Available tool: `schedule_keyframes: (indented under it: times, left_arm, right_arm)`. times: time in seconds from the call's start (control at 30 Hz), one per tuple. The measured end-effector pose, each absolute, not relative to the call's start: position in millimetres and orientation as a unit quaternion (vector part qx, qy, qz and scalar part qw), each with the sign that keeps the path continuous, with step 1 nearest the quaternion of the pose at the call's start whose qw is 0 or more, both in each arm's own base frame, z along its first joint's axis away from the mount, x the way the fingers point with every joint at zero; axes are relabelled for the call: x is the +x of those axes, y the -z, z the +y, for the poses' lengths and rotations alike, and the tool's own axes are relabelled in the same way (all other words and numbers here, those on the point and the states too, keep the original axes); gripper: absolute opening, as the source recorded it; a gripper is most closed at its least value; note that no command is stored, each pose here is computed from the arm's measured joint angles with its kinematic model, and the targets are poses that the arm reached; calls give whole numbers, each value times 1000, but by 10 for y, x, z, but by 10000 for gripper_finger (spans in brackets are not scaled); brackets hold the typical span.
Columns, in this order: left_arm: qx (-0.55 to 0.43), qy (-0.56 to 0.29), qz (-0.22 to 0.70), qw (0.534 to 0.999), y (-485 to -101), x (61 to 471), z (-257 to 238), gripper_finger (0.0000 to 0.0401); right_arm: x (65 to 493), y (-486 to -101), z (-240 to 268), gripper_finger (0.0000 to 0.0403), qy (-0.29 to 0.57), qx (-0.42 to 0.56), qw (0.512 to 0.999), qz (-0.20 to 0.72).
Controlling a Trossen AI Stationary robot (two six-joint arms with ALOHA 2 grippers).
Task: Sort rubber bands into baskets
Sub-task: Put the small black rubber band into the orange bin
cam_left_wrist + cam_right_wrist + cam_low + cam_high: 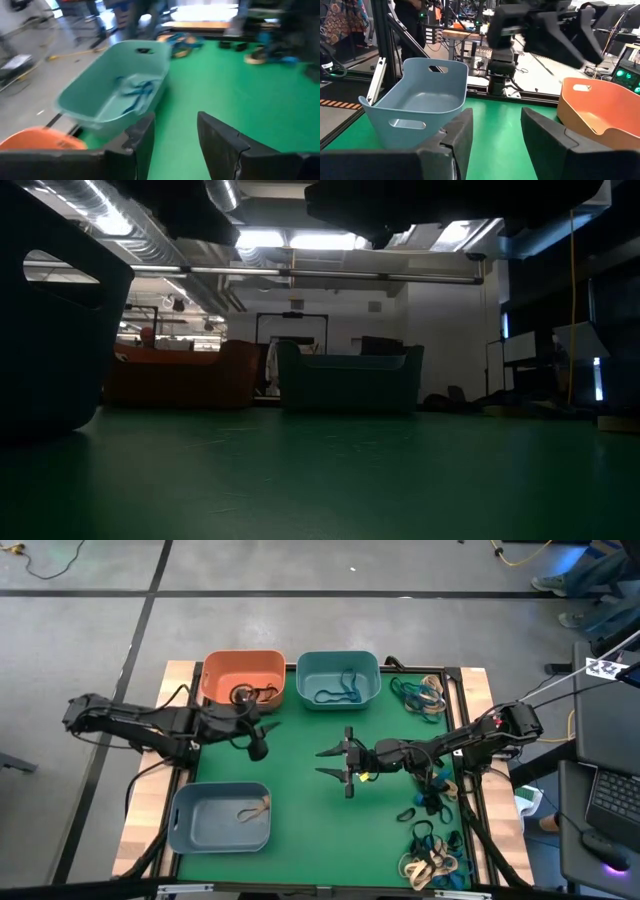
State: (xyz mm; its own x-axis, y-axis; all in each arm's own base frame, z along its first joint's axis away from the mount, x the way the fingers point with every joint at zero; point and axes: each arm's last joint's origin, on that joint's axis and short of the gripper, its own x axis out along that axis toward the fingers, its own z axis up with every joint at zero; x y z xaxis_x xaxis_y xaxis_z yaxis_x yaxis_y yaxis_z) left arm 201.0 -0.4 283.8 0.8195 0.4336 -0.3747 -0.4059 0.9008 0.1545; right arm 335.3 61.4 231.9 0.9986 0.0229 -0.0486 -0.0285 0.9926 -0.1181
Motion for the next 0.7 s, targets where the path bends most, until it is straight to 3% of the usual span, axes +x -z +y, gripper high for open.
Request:
schedule_keyframes:
  times: [0.23, 0.7]
  left_arm:
    - [56, -153, 189, 968, -2806, 2181, -131, 145]
    - [110, -130, 193, 966, -2621, 2482, -223, 145]
  right_arm:
    - [3353, -2320, 614, 166, -13, -59, 998, 23]
    - [3335, -2344, 611, 166, -13, -56, 998, 27]
